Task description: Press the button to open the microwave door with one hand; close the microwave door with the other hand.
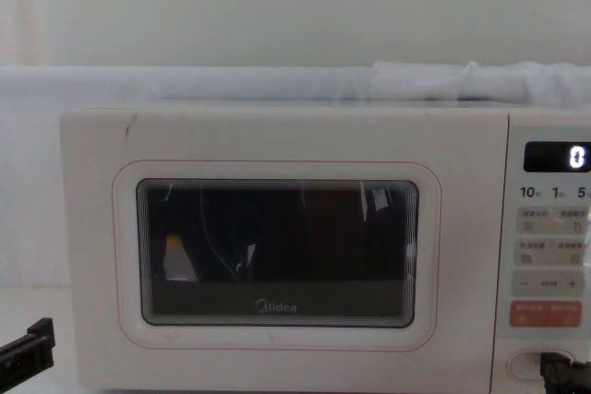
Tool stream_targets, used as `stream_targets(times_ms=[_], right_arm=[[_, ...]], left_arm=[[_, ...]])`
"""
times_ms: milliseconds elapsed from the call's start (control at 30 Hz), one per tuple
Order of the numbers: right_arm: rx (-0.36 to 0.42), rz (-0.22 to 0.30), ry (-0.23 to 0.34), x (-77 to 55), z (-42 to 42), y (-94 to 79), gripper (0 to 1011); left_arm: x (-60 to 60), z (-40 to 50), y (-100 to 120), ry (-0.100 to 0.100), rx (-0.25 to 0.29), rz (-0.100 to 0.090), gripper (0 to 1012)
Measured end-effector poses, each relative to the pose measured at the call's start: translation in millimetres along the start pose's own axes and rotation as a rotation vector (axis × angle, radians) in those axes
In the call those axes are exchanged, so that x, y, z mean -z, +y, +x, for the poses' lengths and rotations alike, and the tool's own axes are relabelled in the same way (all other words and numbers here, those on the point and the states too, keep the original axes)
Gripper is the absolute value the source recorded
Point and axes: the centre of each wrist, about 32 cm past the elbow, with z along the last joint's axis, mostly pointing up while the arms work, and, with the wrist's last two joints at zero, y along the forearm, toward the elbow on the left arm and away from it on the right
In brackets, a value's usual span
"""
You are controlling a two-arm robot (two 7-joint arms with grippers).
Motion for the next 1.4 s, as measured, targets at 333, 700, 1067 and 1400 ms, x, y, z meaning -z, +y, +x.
stream_targets(times_ms=[333,700,1067,1400], right_arm=[[-0.001,0.000,-0.002,0.6,0.1,4.3,0],[-0.004,-0.002,-0.004,2.0,-0.1,6.7,0],[-0.001,0.000,-0.007,2.1,0.5,9.0,0],[0.009,0.003,-0.007,2.7,2.9,9.9,0]], left_arm=[[0.0,0.0,0.0,0.000,0.000,0.000,1001],[0.0,0.0,0.0,0.000,0.000,0.000,1001],[0.0,0.0,0.0,0.000,0.000,0.000,1001],[0.0,0.0,0.0,0.000,0.000,0.000,1001]])
